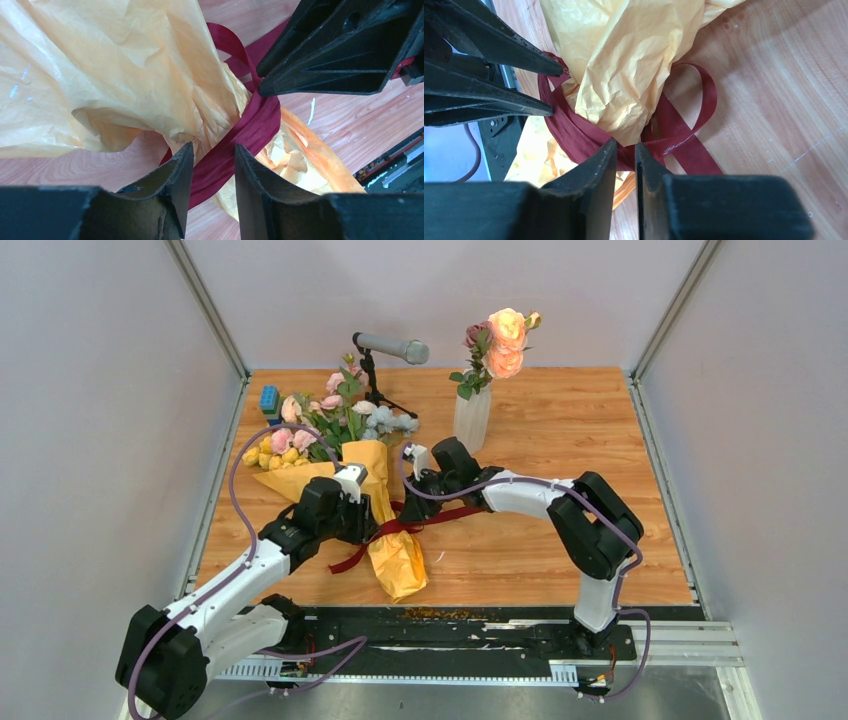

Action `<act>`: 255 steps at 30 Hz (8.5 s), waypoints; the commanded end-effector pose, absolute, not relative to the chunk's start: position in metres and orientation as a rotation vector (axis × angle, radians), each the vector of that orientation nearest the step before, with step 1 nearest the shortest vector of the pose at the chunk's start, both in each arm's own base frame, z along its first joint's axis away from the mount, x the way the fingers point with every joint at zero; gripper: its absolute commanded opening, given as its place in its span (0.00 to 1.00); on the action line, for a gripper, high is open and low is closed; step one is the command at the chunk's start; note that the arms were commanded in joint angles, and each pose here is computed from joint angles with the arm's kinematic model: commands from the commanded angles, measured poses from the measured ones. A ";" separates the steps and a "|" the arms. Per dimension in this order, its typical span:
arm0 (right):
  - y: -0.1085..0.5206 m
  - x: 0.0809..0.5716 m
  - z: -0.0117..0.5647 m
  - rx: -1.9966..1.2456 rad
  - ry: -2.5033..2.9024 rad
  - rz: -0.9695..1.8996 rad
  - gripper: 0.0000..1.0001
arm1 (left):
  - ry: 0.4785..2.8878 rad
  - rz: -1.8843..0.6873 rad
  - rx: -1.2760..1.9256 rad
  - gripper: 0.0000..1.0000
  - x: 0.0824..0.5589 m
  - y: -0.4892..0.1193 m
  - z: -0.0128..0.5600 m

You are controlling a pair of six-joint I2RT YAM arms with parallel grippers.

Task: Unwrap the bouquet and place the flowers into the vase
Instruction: Untie the ribbon from the wrapping paper.

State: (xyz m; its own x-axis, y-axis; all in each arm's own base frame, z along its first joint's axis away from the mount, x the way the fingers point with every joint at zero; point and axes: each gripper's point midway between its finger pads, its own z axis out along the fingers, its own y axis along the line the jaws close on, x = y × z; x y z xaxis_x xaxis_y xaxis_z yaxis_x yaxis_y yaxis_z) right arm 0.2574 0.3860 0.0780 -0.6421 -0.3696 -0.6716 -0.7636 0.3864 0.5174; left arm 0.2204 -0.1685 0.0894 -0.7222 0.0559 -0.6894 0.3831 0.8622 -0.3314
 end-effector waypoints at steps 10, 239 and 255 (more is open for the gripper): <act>0.385 0.272 0.099 -0.937 2.115 1.116 0.00 | 2.319 -0.614 0.295 0.05 0.217 -0.169 0.090; 0.126 0.258 0.080 0.089 2.216 0.156 0.00 | 1.997 0.012 -0.379 0.00 0.246 -0.030 0.175; 0.146 0.277 0.093 0.009 2.211 0.185 0.05 | 1.627 0.156 -0.750 0.58 0.164 0.065 0.228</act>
State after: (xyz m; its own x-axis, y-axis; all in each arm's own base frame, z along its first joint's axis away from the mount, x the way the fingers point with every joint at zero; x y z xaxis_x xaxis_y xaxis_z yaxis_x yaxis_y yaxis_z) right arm 0.2616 0.1326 0.0728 -0.6418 0.0579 -0.7646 -0.0298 0.9945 0.1003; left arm 0.1765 0.0541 0.2186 -0.0491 -0.3740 -0.9261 -0.5148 0.8041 -0.2974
